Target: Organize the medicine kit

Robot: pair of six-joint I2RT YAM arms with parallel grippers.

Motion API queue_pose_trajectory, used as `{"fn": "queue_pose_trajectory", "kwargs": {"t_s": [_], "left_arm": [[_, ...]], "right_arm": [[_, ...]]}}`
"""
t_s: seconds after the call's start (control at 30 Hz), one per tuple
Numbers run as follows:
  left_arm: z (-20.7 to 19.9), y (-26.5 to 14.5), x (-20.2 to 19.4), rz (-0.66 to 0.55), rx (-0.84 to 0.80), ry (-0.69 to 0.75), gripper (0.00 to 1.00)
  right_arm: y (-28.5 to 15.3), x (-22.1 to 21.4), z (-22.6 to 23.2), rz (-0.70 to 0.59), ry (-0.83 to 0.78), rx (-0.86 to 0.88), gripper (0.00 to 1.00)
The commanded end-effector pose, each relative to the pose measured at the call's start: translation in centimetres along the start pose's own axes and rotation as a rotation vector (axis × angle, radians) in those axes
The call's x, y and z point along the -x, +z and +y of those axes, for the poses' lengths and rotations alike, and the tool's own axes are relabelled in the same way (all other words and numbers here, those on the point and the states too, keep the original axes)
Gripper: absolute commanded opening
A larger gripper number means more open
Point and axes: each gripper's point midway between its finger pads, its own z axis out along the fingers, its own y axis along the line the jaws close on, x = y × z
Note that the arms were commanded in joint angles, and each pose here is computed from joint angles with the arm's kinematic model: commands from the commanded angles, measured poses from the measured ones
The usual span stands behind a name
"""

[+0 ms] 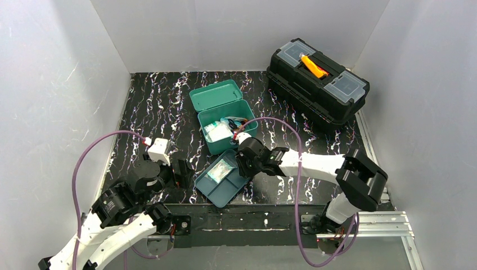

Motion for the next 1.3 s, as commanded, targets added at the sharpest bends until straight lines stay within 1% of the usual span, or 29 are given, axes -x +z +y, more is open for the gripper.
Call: {"fn": "queue_pose_trajectory", "kwargs": {"t_s": [0.0,0.17,0.33,0.43,0.63,0.73,0.87,1.03,1.17,1.27], "left_arm": [[0.5,0.1,0.1,0.007,0.032,0.004,0.98],[0.5,0.0,0.1,0.005,0.032,0.002,0.98],[0.5,0.1,0.1,0.007,0.032,0.003,0.98],[0.5,0.1,0.0,0.011,0.034,0.005,0.98],[0.4,0.2,-0.1,0.017,0.033,0.007,0.98],[0.4,0.2,0.0,0.014,0.03,0.007,0.98],[0.4,0.2,0.0,0.013,0.03,0.007,0.98],[0.4,0.1,0.0,0.01,0.028,0.006,0.98],[0.4,0.0,0.0,0.008,0.029,0.005,0.98],[0.5,0.0,0.0,0.007,0.03,0.004,0.98]], "right_arm": [[0.4,2.1,1.0,-0.051,-0.036,0.001,0.13],[1.3,1.6,1.0,-0.022,-0.067,-0.027,0.17],[2.1,0.8,1.2,0.005,-0.089,-0.04,0.26],[2.3,0.6,1.0,0.018,-0.101,-0.065,0.29],[1.8,1.2,1.2,0.007,-0.123,-0.082,0.46],[1.4,1.5,0.9,0.004,-0.132,-0.103,0.49],[0.4,2.2,1.1,-0.017,-0.136,-0.105,0.53],[-1.6,3.2,1.6,-0.062,-0.143,-0.101,0.55],[-3.6,4.2,1.8,-0.108,-0.137,-0.091,0.57],[-5.5,5.0,1.7,-0.145,-0.124,-0.093,0.6]]}}
